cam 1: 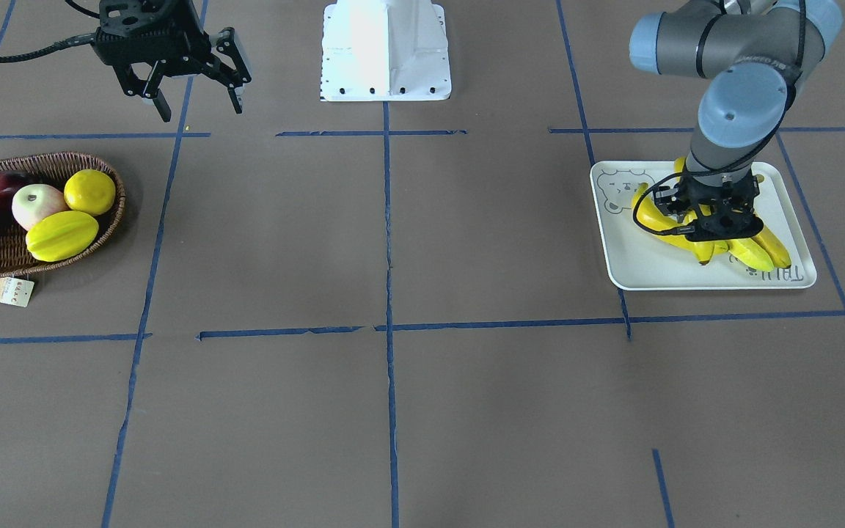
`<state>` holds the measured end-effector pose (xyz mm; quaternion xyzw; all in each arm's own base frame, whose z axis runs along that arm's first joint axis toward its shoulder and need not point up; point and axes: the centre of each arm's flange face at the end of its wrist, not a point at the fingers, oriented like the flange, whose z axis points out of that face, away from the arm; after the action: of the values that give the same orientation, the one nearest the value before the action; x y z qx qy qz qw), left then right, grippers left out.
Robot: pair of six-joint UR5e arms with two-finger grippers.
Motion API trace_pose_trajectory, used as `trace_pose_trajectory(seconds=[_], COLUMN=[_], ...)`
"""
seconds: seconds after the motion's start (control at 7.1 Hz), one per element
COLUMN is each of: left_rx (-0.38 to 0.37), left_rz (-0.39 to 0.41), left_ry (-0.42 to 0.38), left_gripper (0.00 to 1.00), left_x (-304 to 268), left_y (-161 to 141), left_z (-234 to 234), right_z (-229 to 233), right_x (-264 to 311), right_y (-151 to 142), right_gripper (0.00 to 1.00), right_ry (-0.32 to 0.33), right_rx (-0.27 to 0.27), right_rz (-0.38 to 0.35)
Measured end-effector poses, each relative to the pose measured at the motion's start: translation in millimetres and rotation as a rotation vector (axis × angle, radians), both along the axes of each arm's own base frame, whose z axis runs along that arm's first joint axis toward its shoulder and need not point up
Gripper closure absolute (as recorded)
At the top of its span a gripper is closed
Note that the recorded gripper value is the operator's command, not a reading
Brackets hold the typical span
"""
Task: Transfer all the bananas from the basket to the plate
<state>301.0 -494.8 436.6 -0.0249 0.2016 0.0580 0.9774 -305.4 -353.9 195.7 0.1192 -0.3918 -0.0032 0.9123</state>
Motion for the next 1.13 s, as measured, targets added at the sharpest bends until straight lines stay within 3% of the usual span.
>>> trace_pose_trajectory(seconds=[0.28,0.42,0.7,0.84,1.13], left_rx=[0.020,0.024,0.024,0.028,0.077], left_rz=[0.006,0.010,0.020,0.026,0.019], left_ry=[-0.052,-0.061,-0.070,-0.070,-0.096], left_gripper=[0.98,0.80,0.09,0.01,0.01], left_x=[10.0,13.7,19.2,22.4,24.6], left_y=[-5.4,-5.9,-2.9,-0.8,-2.2], left_z=[19.1,26.0,34.7,35.5,35.5], right_z=[0.0,0.0,-0.1,-0.1,0.0], right_x=[-0.3,-0.4,-0.4,-0.3,-0.2], right_y=[0.2,0.2,0.2,0.3,0.2], right_gripper=[0.00,0.00,0.00,0.00,0.00], right_ry=[0.000,0.000,0.000,-0.001,0.000], right_rx=[0.000,0.000,0.000,0.000,0.001], right_rz=[0.000,0.001,0.001,0.001,0.002])
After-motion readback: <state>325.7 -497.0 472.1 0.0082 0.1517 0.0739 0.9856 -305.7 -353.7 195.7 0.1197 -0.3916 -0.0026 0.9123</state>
